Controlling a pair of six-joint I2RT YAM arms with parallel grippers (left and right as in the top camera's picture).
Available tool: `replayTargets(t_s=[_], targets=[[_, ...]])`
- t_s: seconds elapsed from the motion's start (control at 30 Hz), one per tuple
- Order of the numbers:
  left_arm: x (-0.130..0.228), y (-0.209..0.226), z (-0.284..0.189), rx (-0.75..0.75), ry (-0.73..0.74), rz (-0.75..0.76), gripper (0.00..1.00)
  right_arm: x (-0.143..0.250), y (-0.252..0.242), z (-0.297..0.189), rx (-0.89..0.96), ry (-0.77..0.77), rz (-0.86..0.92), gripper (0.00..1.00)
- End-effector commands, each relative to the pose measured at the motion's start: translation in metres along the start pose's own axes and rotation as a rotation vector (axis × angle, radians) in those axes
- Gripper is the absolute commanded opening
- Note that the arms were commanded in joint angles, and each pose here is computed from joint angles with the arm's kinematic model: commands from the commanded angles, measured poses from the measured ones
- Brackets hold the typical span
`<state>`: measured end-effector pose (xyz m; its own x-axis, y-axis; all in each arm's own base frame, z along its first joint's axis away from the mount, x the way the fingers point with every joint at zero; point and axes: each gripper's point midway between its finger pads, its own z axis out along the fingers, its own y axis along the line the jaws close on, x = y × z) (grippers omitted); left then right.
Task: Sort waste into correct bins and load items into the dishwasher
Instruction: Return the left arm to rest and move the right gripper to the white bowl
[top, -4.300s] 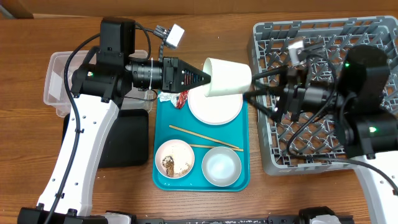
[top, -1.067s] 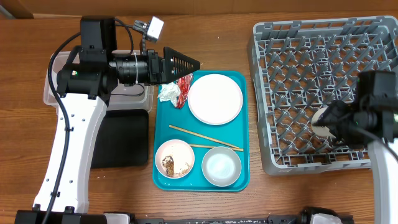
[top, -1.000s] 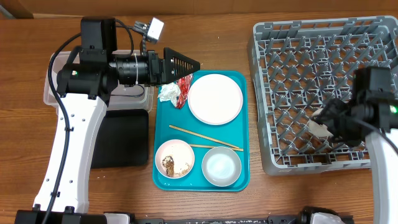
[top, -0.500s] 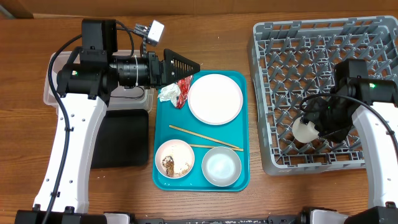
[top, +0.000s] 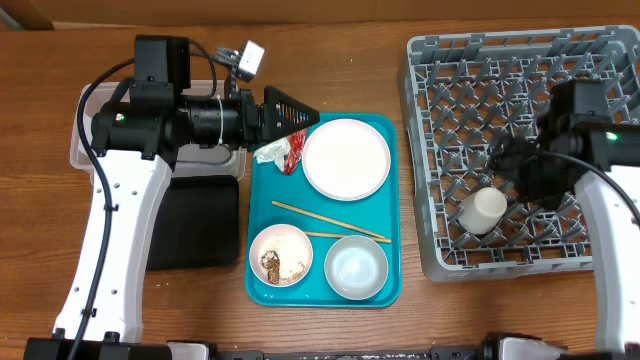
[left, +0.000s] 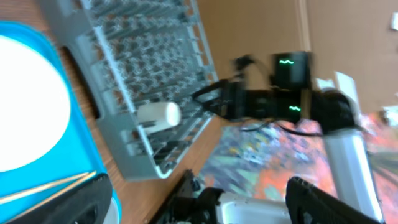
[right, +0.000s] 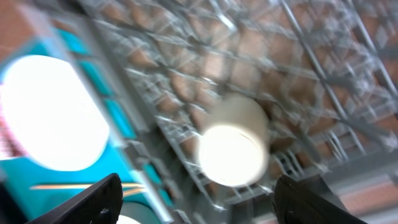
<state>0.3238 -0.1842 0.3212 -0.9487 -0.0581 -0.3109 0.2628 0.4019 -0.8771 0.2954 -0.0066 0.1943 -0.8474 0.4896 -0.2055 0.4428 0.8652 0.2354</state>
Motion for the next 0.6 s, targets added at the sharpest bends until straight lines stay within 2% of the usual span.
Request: replayTargets(t_s=[0.0,0.1,0.3,0.33,0.5,0.57], targets=[[0.004,0.020,0.001,-0.166,-0.011,0.049,0.86,-0.010,0.039,-0.048,-0.201,-0.135,-0.115,0.80],[0.021,0.036,0.006,-0.328,0.025,0.057,0.85,-0.020,0.053,-0.072,-0.284,-0.245,-0.146,0.80],[0.069,0.085,0.010,-0.909,0.130,0.107,0.86,-0.035,0.065,-0.097,-0.344,-0.378,-0.173,0.83],[0.076,0.088,0.012,-0.968,0.141,0.120,0.86,-0.037,0.066,-0.098,-0.347,-0.386,-0.174,0.83],[0.104,0.080,0.043,-1.005,0.181,0.147,0.85,-0.038,0.071,-0.098,-0.370,-0.383,-0.180,0.82],[0.104,0.080,0.042,-1.026,0.152,0.119,0.83,-0.032,0.073,-0.095,-0.392,-0.348,-0.183,0.77]])
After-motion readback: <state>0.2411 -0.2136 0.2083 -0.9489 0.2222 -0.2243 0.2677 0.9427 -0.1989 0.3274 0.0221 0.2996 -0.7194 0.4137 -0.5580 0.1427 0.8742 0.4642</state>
